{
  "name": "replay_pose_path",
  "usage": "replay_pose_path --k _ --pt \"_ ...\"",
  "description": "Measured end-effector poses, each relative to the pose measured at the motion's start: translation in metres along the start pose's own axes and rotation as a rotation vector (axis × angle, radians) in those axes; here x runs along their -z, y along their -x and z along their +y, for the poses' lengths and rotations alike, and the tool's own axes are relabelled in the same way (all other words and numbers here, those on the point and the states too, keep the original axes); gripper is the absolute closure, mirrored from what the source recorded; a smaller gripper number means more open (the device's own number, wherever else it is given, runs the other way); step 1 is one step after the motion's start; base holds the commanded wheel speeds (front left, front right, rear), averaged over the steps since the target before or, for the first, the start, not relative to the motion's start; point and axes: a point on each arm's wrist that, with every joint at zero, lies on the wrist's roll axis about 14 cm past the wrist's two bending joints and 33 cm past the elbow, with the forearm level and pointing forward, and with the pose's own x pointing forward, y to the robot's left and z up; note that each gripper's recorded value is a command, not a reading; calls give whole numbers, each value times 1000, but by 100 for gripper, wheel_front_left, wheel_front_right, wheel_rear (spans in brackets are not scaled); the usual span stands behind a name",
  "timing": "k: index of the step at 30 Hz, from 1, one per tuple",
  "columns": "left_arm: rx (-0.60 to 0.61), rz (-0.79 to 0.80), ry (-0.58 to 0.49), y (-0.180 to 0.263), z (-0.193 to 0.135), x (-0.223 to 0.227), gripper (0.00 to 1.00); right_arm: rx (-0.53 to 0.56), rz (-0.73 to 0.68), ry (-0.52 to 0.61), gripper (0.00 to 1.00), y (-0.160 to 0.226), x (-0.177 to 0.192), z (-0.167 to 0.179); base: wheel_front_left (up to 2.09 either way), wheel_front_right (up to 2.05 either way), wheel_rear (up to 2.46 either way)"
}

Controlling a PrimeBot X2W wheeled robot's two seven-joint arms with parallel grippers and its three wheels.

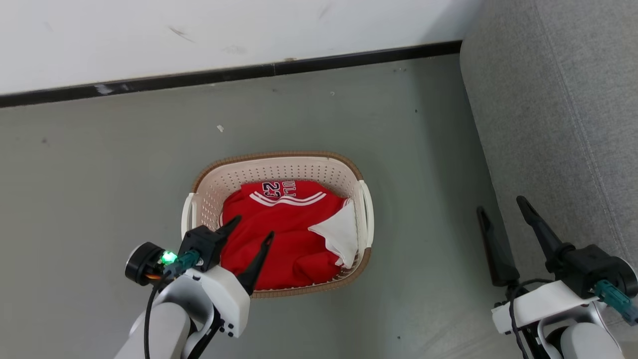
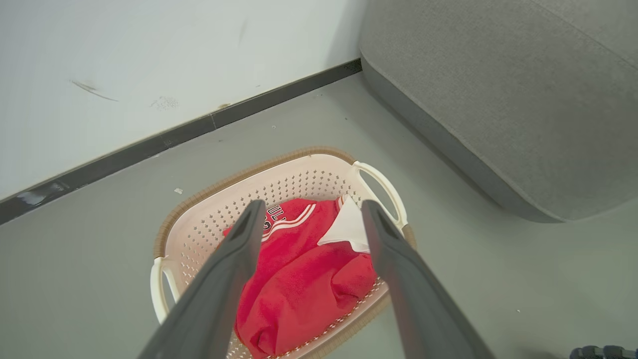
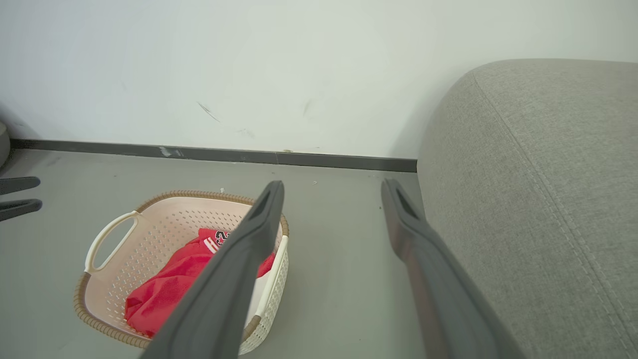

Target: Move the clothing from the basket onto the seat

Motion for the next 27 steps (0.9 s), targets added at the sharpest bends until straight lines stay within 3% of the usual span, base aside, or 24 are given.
replay_pose_path --k 13,27 --pt "-3 223 2 -48 32 47 0 25 50 13 0 -25 25 -12 0 0 0" --pt "9 411 62 -81 43 111 0 29 67 14 0 -53 44 -18 0 0 0"
